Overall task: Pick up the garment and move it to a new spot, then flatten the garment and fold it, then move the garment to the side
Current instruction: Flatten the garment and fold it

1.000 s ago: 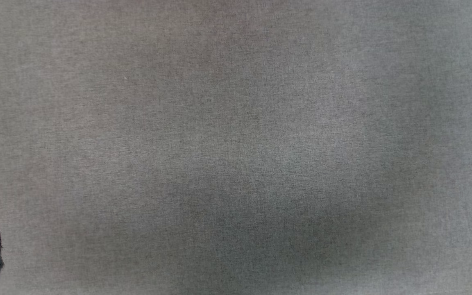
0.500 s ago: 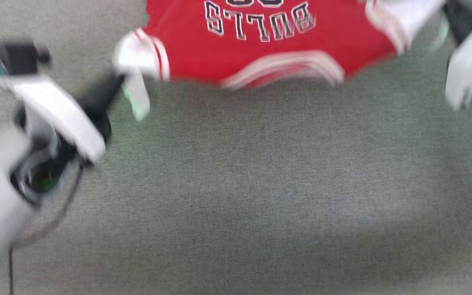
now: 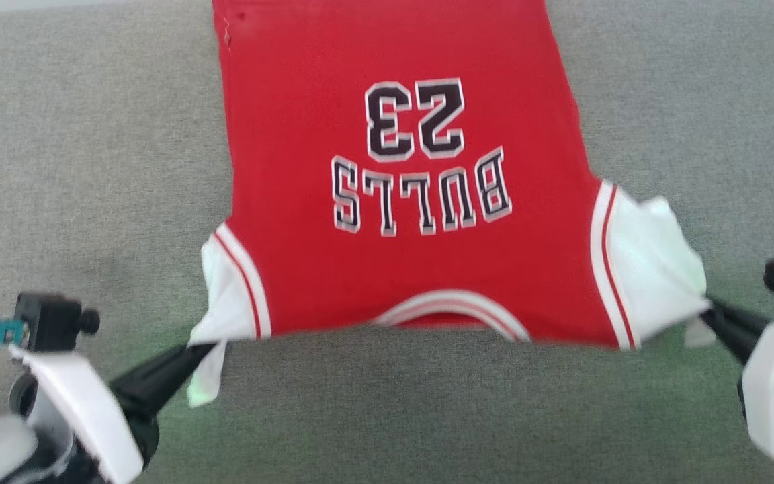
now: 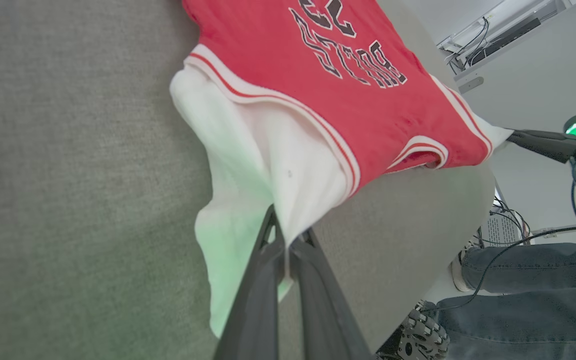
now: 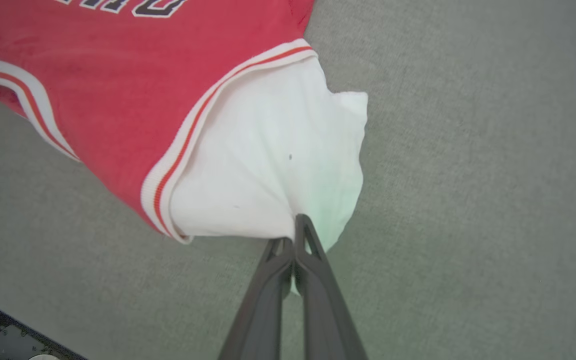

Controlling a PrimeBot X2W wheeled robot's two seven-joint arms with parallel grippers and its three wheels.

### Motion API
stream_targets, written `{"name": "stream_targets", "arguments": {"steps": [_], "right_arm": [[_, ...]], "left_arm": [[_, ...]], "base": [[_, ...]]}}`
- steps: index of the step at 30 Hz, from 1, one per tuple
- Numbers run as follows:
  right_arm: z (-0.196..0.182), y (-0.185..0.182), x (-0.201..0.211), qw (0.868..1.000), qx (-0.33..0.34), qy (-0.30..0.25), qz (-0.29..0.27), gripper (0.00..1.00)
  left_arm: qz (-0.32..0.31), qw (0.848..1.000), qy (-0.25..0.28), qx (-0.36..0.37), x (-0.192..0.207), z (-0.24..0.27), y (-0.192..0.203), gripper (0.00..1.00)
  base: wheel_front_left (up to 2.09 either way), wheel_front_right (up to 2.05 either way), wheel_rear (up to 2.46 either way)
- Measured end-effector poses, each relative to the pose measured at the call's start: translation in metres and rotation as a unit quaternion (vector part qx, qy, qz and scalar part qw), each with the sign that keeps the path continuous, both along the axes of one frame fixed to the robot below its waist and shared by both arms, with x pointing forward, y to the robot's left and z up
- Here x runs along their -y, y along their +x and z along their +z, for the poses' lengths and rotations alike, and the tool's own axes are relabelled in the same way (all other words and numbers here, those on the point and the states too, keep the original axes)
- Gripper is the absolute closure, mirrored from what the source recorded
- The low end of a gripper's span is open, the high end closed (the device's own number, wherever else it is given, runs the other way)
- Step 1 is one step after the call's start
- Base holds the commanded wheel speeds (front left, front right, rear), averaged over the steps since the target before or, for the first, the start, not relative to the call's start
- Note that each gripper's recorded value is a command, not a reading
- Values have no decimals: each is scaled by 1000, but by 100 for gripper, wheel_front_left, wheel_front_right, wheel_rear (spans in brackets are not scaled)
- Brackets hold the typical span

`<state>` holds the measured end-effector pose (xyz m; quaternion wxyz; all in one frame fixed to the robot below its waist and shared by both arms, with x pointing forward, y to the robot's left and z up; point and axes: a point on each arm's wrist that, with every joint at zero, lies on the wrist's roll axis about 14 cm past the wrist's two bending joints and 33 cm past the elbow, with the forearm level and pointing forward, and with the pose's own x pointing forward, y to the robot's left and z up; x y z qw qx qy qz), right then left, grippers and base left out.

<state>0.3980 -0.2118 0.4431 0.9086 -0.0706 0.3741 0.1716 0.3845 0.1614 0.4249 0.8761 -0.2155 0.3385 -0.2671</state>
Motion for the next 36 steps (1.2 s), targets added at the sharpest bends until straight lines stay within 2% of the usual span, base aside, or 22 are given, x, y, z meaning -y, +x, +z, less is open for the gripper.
{"name": "stream_targets", "arguments": {"steps": [6,11,17,23,26,27,28,29,32,36], "right_arm": [[-12,-56,-7,996,-83,10,-5,100],[-13,-87,-15,992,-125,19,-9,100],[-17,-84,-20,991,-128,23,-10,100],[-48,-87,-25,983,-180,25,3,100],[-58,-84,-26,983,-185,24,7,100],[-59,-78,-26,984,-175,24,6,74],[-59,-75,-26,985,-170,25,4,4],[-58,-72,-24,986,-164,25,2,0],[-51,-61,-20,989,-144,24,-6,0],[-17,-28,-5,996,-79,17,-26,0]], "left_arm": [[-4,1000,2,-26,-10,-2,-35,100],[-1,999,5,-52,-17,-7,-57,100],[7,998,-13,-58,-7,-17,-58,100],[5,998,-3,-69,-1,-39,-58,100],[7,998,-9,-70,3,-40,-57,100],[8,997,-7,-70,1,-40,-57,100],[9,997,-5,-70,-1,-40,-58,100],[10,998,-3,-69,-2,-40,-58,100],[12,998,-4,-65,-3,-37,-57,100],[12,999,-4,-47,-4,-29,-56,100]], "base": [[0,0,0],[0,0,0],[0,0,0],[0,0,0],[0,0,0],[0,0,0],[0,0,0],[0,0,0],[0,0,0],[0,0,0]]}}
